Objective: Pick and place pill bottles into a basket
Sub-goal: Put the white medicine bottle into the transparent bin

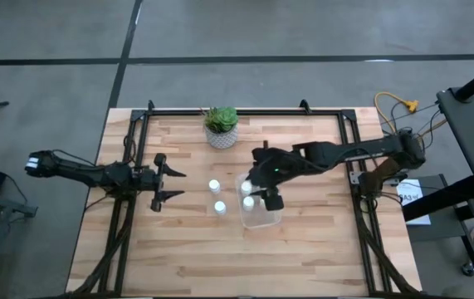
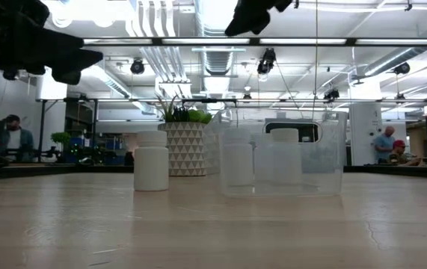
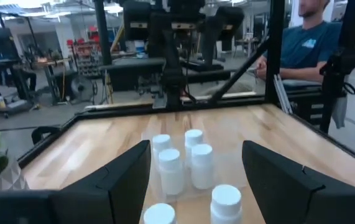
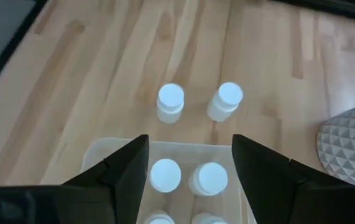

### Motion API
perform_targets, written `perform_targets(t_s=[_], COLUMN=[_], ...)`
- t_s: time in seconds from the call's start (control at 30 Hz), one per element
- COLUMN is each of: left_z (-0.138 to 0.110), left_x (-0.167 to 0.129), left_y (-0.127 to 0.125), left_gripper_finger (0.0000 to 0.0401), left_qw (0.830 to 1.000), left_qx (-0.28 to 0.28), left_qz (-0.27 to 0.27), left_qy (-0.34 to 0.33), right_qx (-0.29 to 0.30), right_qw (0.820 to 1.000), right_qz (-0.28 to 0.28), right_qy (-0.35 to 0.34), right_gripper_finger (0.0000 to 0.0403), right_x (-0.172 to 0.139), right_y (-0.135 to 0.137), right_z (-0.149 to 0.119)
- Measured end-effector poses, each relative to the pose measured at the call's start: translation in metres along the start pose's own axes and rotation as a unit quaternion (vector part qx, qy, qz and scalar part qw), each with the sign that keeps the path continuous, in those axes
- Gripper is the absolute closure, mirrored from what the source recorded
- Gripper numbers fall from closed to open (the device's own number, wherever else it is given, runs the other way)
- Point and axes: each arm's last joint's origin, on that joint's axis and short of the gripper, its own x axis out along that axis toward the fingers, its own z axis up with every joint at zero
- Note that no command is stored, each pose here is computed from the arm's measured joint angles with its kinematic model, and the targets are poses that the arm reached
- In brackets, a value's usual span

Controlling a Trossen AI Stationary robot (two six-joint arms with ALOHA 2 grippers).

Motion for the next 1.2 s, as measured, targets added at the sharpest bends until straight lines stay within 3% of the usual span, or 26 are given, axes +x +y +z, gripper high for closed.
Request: perform_targets(t_s=[0.17, 0.5, 0.83, 1.2], left_z=[0.002, 0.014, 0.01, -0.001], left_x=[0.009, 0.039, 0.047, 0.06], left_y=[-0.001, -0.005, -0.003, 0.001], left_gripper_finger=[0.0166, 0.0166, 0.0166, 0.0166], left_qw=[1.0, 0.996, 0.994, 0.988], left_qx=[-0.001, 0.027, 0.039, 0.02], left_qz=[-0.001, -0.001, 0.045, 0.115], left_qy=[0.018, 0.083, 0.087, 0.102], right_qx=[0.014, 0.013, 0.04, 0.071], right_qw=[0.999, 0.995, 0.975, 0.968], right_qz=[-0.004, -0.009, -0.012, -0.025], right_qy=[-0.031, -0.097, -0.219, -0.24], right_gripper_finger=[0.0183, 0.0183, 0.0183, 0.0184], right_x=[-0.018, -0.016, -0.031, -0.039], right_y=[0.002, 0.006, 0.013, 0.016], right_z=[-0.008, -0.041, -0.096, -0.126])
